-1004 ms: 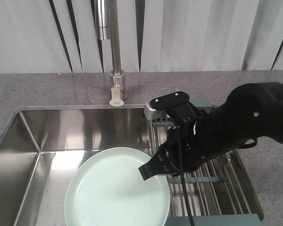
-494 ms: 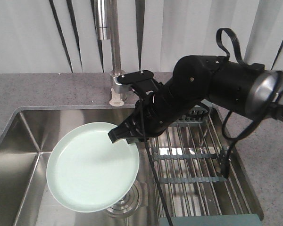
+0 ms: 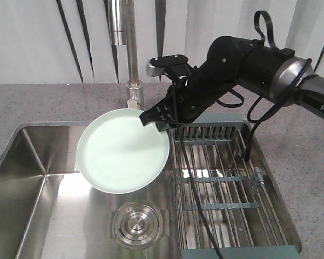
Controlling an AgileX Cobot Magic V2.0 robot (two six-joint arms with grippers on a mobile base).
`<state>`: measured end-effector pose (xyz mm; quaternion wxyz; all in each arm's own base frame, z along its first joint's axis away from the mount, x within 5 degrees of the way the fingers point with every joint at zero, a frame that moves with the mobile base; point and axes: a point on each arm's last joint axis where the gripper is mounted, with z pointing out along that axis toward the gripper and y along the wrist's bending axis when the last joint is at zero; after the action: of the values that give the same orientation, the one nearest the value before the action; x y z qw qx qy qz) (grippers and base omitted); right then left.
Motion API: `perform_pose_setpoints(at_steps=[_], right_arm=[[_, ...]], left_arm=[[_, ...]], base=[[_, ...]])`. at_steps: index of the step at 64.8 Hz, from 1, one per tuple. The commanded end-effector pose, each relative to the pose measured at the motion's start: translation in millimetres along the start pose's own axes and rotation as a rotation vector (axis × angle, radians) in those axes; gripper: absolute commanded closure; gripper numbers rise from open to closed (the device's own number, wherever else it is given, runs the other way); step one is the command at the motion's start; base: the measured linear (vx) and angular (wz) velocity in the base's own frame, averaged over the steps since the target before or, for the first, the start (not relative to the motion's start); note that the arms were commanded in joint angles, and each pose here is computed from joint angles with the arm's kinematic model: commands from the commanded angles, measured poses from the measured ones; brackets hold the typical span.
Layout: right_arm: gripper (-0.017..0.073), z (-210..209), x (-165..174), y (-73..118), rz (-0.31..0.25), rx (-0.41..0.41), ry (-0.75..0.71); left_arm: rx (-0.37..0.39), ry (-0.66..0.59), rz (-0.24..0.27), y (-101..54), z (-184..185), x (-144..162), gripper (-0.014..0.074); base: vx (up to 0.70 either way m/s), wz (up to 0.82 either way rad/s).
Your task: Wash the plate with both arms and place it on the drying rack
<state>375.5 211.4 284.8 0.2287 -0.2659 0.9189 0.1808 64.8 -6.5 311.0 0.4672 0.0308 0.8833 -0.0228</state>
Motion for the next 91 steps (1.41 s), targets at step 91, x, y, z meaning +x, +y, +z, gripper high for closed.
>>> perform_pose_setpoints(at_steps=[91], right_arm=[[0.0561, -76.3, 87.1, 26.2, 0.06, -0.026, -0.14]], left_arm=[[0.003, -0.075, -0.014, -0.3, -4.2, -11.4, 0.0008]], base=[[0.0, 0.0]])
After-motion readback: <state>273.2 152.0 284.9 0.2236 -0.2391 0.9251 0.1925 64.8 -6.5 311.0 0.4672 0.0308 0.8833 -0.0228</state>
